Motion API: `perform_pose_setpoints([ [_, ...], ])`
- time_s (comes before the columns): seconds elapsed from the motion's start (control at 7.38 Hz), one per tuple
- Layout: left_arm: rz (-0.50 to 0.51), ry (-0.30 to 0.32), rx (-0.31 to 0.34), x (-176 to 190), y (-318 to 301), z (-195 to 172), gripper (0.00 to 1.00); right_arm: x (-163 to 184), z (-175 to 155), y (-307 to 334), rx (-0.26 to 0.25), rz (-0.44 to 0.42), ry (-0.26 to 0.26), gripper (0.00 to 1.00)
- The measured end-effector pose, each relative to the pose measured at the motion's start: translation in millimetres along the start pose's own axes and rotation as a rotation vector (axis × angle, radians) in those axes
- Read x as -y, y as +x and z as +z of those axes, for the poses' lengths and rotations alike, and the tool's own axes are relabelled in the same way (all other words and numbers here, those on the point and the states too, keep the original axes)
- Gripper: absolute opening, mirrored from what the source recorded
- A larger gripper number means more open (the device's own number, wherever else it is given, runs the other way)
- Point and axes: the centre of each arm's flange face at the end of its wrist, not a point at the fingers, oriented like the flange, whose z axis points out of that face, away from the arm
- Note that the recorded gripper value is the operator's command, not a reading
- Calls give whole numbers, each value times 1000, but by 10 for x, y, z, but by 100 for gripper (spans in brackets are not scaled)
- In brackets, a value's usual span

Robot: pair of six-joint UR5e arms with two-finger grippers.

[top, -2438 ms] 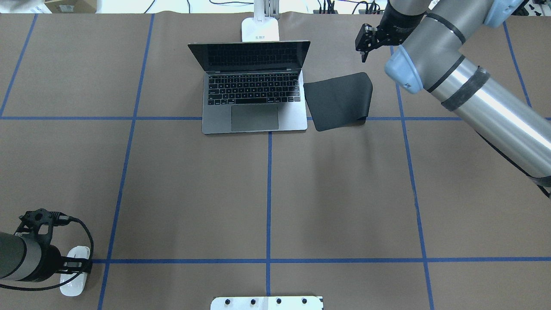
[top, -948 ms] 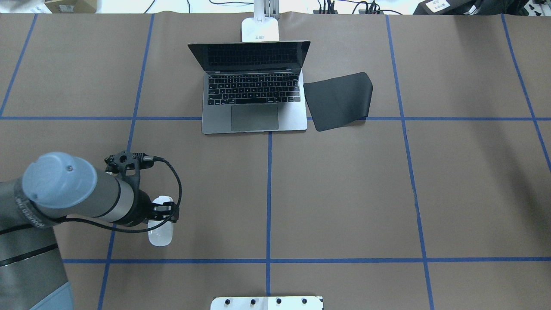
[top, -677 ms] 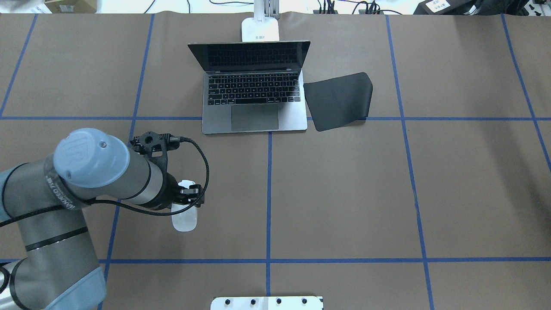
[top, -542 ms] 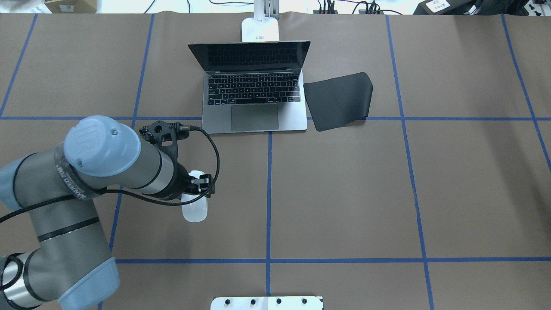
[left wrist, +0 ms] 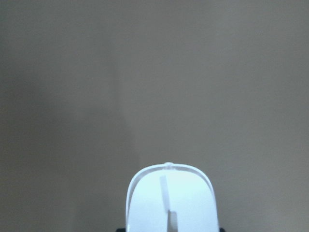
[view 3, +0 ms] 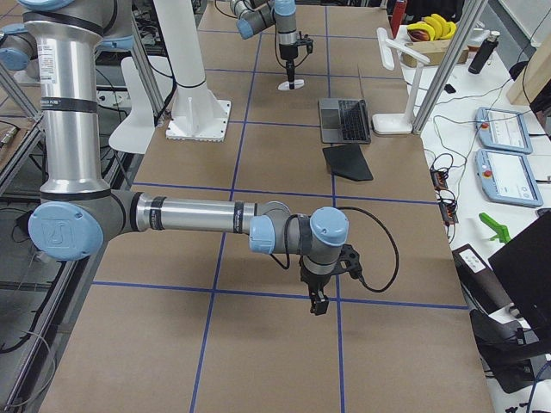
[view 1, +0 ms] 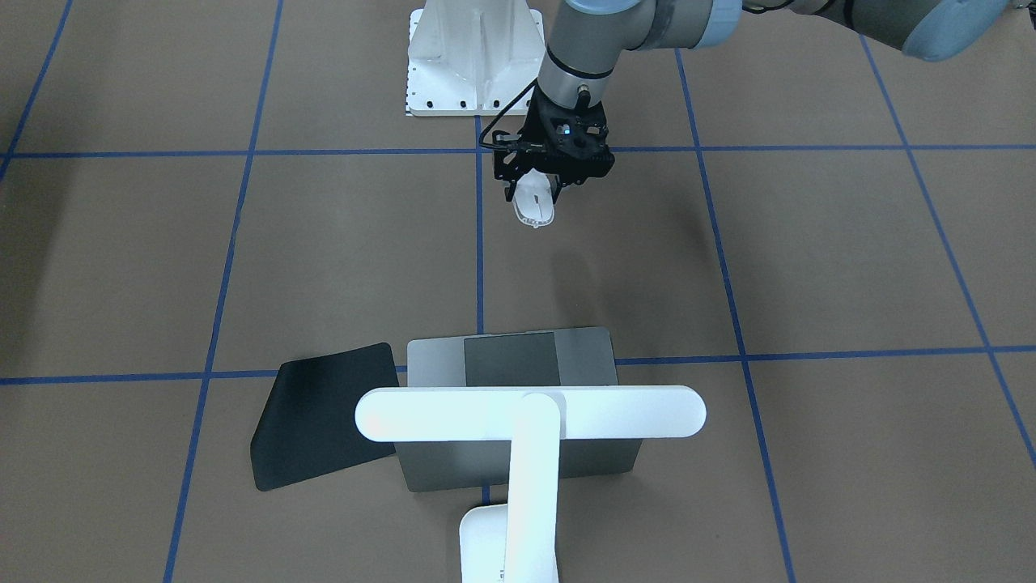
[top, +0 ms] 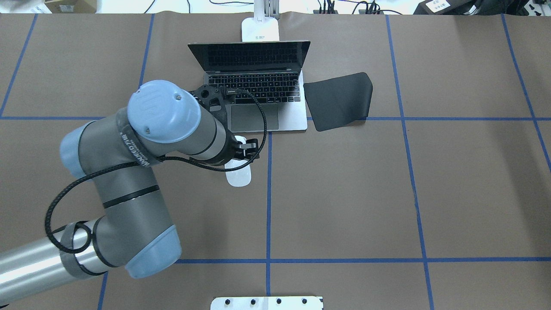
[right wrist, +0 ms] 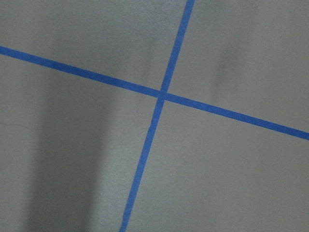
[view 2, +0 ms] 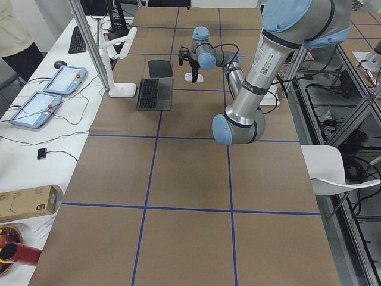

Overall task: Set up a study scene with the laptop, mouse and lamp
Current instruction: 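Carry the white mouse with the left gripper onto the mouse pad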

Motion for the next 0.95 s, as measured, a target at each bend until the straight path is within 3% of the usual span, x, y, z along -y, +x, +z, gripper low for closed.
perform_pose_setpoints([
  [0.41, -13, 91, -6, 292, 484, 276, 27, -87, 155, 100, 4, 26, -29, 100],
  [0.95, -102, 240, -35, 735, 1267, 662, 27, -109, 168, 100, 8, 25, -29, 100],
])
